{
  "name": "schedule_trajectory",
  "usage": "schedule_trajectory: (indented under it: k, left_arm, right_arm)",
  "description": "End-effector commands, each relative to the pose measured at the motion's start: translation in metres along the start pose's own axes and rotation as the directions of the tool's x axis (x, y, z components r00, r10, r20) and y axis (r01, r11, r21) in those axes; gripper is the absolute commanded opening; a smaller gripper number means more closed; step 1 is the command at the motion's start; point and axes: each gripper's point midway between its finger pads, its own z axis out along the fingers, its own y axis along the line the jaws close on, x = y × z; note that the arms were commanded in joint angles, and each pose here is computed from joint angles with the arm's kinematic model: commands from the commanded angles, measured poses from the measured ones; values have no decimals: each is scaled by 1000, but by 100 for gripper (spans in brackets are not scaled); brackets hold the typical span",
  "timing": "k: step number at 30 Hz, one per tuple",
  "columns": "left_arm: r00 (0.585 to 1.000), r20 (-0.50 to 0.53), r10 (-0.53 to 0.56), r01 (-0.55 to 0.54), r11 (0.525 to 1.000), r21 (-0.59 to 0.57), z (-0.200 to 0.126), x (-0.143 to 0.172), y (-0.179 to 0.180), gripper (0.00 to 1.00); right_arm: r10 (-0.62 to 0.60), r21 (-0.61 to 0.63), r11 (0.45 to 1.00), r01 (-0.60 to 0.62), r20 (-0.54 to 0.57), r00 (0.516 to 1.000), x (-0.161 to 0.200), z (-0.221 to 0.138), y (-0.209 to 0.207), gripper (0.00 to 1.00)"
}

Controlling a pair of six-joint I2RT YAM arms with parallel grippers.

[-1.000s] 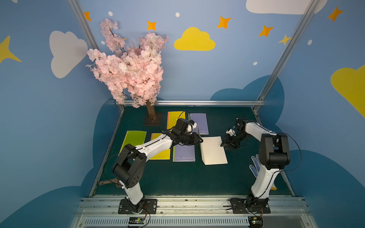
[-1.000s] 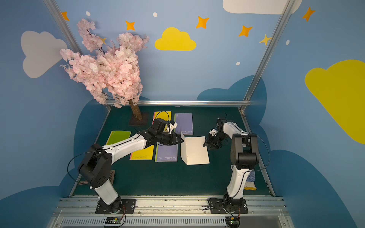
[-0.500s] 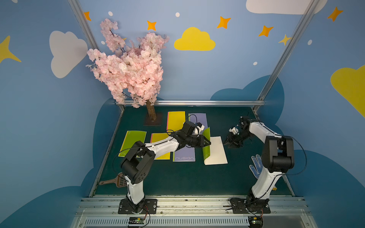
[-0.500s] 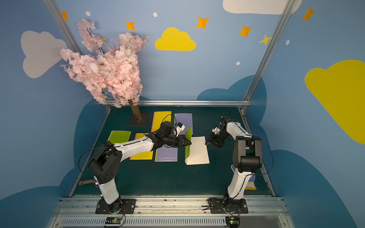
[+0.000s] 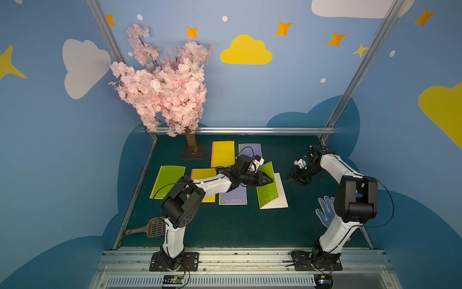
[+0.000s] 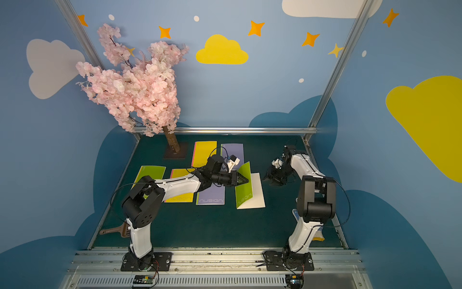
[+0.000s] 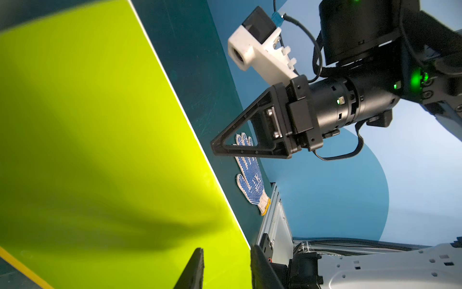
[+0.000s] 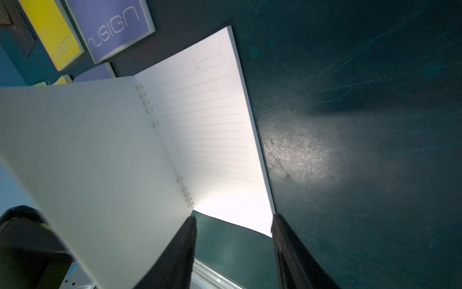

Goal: Close the notebook
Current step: Close the notebook at the center of the board.

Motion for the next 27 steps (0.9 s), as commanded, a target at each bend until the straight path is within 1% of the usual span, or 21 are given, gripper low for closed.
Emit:
schedule_trajectory:
  k: [1, 8, 10, 12, 17, 20, 27]
  left_arm:
    - [1000, 10, 25, -25, 999, 41, 2, -6, -10, 34]
    - [1000, 9, 27, -27, 999, 28, 3, -5, -7, 35]
    - [1000, 0, 20, -20, 1000, -17, 3, -1, 3, 35]
    - [1000, -9, 8, -8, 996, -85, 2, 2, 17, 35]
    - [998, -32, -54, 43, 962, -269, -3, 14, 55, 34]
    - [996, -44, -83, 64, 942, -329, -4, 22, 70, 34]
    - [990, -54, -128, 97, 916, -389, -5, 35, 93, 35]
  right_arm:
    - [-6, 4, 1000, 6, 30, 1000, -2, -17, 6, 52]
    - [-4, 5, 1000, 4, 29, 1000, -3, -17, 6, 52]
    - [-2, 1, 1000, 2, 24, 1000, -2, -13, 5, 52]
    - [-1, -2, 1000, 1, 18, 1000, -1, -9, 4, 52]
    - [-8, 5, 1000, 8, -2, 1000, 3, 6, 0, 53]
    - [-5, 8, 1000, 5, -26, 1000, 6, 19, -3, 53]
    - [-1, 34, 999, 4, -70, 998, 13, 45, -9, 52]
